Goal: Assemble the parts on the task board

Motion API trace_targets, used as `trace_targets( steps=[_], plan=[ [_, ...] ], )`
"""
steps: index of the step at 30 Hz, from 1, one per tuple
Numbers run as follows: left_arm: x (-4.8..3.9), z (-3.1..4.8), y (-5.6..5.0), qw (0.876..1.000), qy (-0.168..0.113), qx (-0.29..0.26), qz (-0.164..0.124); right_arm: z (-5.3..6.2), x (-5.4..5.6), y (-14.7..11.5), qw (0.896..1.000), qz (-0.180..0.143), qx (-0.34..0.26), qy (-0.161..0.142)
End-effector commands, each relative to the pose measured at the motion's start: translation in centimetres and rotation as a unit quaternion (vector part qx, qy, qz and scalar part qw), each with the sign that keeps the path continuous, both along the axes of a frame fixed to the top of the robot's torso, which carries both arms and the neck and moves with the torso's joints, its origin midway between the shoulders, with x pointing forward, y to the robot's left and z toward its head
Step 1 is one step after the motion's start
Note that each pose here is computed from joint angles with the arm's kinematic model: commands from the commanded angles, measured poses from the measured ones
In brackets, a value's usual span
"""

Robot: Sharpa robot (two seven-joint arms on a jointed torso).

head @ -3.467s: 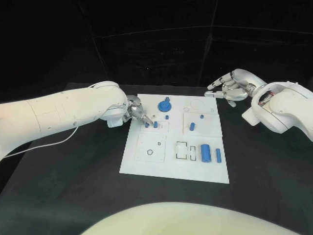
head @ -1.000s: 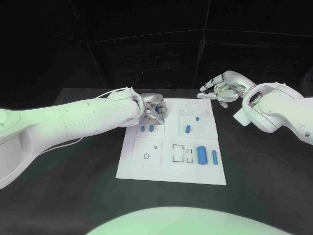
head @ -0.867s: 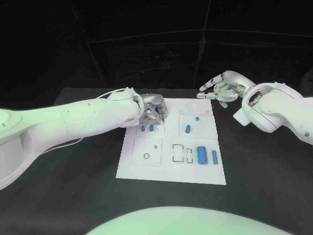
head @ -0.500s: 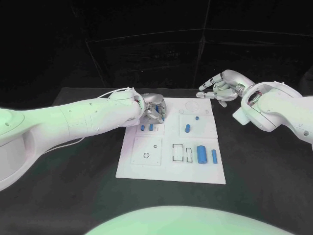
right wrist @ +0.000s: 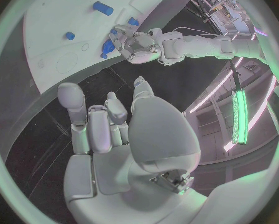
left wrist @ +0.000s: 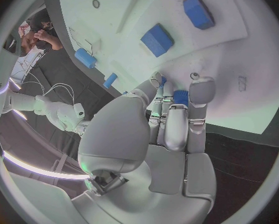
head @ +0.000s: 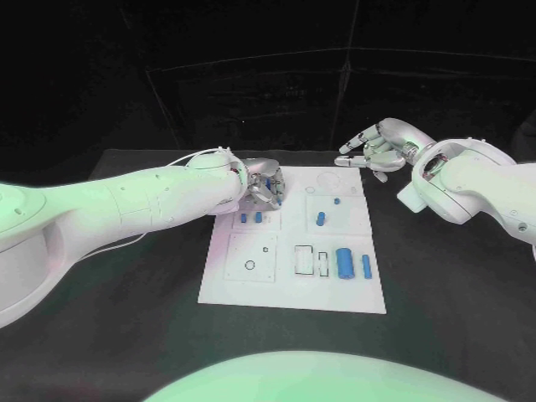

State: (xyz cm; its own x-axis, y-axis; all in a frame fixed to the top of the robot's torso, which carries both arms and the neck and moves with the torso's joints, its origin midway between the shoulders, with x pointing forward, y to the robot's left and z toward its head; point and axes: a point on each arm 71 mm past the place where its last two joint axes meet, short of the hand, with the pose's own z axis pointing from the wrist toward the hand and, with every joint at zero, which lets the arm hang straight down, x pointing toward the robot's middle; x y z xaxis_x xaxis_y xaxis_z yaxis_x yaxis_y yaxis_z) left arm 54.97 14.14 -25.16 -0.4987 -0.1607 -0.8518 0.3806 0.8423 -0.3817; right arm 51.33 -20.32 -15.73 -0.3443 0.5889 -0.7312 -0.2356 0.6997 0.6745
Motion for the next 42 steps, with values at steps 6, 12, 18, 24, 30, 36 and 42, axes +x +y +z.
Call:
trace_targets(
  steps=[6, 12, 18, 24, 30, 36, 42],
  plan=[
    [-0.50, -0.17, -0.1, 1.000, -0.014, -0.015, -0.012, 0.2, 0.0, 0.1, 1.000, 0.001, 0.004, -0.005],
    [-0.77, 0.71, 0.4, 0.998, -0.030, -0.045, -0.005, 0.2, 0.0, -0.1, 1.000, 0.000, 0.004, -0.005],
    [-0.73, 2.21, 1.0, 0.996, -0.042, -0.080, 0.006, 0.2, 0.0, -0.2, 1.000, -0.001, 0.004, -0.006],
    [-0.73, 2.99, 1.7, 0.995, -0.043, -0.094, 0.015, 0.2, 0.0, -0.2, 1.000, -0.001, 0.003, -0.006],
    [-0.78, 3.04, 3.6, 0.995, -0.030, -0.089, 0.030, 0.2, 0.0, -0.3, 1.000, -0.003, 0.003, -0.005],
    [-0.85, 2.82, 5.2, 0.996, -0.017, -0.079, 0.041, 0.2, 0.0, -0.3, 1.000, -0.003, 0.003, -0.005],
    [-0.99, 2.29, 6.2, 0.996, -0.001, -0.069, 0.048, 0.2, 0.1, -0.4, 1.000, -0.003, 0.003, -0.005]
  ],
)
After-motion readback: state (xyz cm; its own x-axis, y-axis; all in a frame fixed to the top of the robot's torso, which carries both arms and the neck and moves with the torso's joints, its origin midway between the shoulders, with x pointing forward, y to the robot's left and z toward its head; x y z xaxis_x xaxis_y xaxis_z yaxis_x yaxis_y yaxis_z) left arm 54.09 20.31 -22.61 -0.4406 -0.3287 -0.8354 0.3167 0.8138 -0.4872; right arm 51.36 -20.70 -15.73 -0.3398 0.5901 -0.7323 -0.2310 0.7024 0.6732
